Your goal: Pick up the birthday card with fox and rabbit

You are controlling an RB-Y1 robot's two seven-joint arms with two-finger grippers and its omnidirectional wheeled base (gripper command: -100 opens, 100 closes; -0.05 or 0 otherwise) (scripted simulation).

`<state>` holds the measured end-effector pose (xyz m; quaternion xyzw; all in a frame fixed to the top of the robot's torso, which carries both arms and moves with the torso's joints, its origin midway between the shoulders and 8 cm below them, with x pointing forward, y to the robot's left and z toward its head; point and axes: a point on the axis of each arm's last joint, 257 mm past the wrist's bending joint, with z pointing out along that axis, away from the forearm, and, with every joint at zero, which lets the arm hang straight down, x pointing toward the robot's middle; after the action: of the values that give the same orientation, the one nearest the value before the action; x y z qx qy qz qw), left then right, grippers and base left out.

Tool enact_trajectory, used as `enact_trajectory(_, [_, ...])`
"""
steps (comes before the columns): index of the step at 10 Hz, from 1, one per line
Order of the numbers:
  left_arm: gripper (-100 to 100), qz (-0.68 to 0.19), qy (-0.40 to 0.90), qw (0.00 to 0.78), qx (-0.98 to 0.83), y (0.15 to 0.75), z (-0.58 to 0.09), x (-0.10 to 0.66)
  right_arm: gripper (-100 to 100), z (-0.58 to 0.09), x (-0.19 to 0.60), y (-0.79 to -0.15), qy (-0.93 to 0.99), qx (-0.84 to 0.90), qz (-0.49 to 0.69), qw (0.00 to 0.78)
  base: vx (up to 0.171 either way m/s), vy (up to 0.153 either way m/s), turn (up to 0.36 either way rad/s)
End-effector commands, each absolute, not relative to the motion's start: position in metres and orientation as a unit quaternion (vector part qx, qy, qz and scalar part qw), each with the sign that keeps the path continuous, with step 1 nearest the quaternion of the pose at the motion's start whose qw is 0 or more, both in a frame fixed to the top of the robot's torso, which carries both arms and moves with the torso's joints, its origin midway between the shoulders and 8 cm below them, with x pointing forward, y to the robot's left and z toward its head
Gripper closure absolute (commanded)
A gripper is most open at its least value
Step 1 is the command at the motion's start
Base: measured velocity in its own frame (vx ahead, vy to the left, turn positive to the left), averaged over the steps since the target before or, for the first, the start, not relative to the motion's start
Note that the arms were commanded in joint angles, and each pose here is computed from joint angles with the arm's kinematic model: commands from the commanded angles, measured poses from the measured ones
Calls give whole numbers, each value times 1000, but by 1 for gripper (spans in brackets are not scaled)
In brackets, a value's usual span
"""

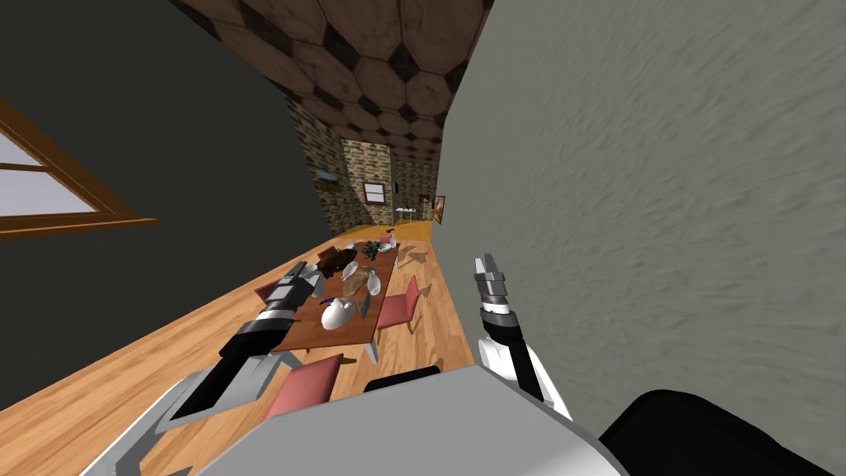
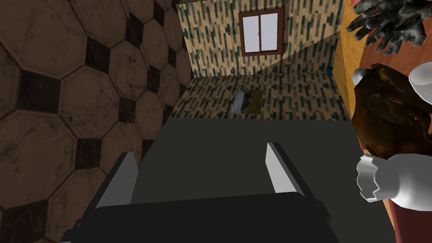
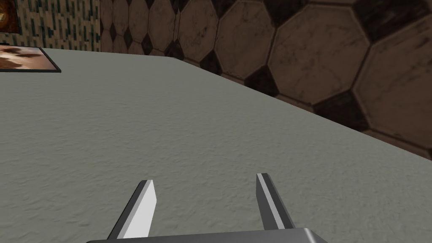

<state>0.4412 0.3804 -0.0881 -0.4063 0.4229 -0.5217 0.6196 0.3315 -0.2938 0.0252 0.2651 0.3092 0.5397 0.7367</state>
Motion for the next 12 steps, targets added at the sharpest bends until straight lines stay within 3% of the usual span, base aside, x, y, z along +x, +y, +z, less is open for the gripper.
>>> enact_trajectory(1, [-100,-506,426,611,-436,403,-106,443,0,25,332,-294,309,265,540,737,7,-46,-48])
enact_trajectory(10, [-100,-398,367,595,-594,565,-167,440,0,25,332,-294,309,265,540,737,14,-56,-101])
enact_trajectory(12, [-100,-387,365,586,-611,573,-181,437,0,25,332,-294,309,265,540,737,10,-38,-31])
